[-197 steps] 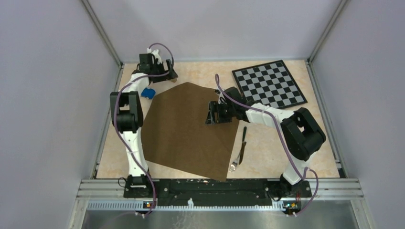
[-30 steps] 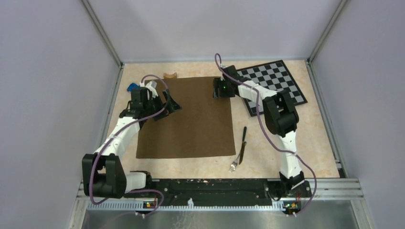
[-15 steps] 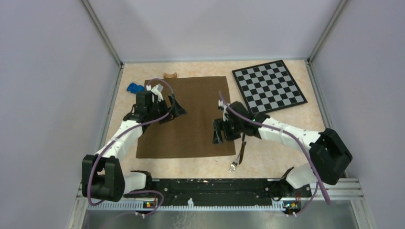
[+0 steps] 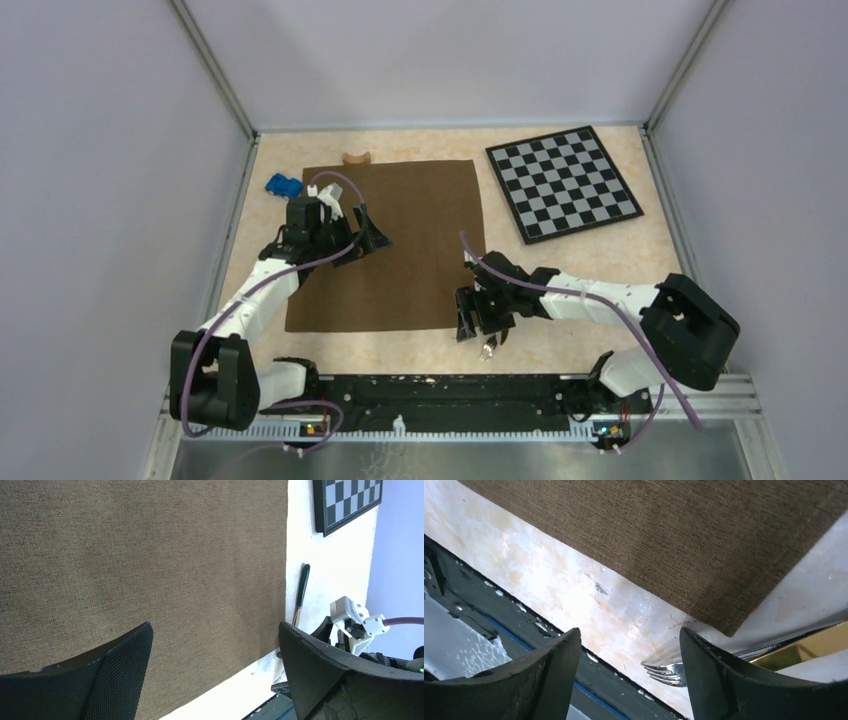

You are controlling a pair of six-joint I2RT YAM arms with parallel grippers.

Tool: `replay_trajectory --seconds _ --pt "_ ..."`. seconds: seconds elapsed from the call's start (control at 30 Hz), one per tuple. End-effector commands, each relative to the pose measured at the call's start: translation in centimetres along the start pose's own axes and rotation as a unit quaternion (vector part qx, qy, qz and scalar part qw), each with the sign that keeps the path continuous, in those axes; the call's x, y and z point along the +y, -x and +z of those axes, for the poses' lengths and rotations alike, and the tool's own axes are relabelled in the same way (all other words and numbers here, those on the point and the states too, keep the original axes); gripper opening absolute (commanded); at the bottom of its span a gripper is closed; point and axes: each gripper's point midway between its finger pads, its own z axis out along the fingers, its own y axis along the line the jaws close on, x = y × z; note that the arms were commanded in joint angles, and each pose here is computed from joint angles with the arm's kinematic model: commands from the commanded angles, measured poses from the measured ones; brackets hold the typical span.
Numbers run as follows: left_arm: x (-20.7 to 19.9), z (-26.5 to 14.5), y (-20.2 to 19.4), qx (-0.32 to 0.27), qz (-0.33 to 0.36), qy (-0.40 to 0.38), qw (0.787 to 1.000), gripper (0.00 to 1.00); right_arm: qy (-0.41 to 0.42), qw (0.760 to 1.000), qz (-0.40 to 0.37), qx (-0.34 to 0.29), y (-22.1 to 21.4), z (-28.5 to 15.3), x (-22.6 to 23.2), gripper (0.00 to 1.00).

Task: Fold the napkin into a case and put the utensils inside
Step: Pick up the flattened napkin from the center of the board.

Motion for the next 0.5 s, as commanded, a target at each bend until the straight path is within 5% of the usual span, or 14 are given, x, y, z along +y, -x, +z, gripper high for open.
replay_trajectory --seconds 0.0,0.33,0.47 --pt "-0.9 -0.8 0.9 -0.026 0.023 -0.013 0.999 0.99 -0.045 0.997 0.056 -0.016 -1.0 -0.7 -2.9 0.71" --pt "-1.7 -1.0 1.3 -0.027 0.026 -0.025 0.999 0.99 -0.184 0.956 0.212 -0.079 -1.5 -4.0 -12.4 0.67" --pt "-1.8 -1.3 1.3 -0.032 0.026 -0.022 0.999 0.99 -0.178 0.953 0.215 -0.121 0.6 -4.7 -13.7 0.66"
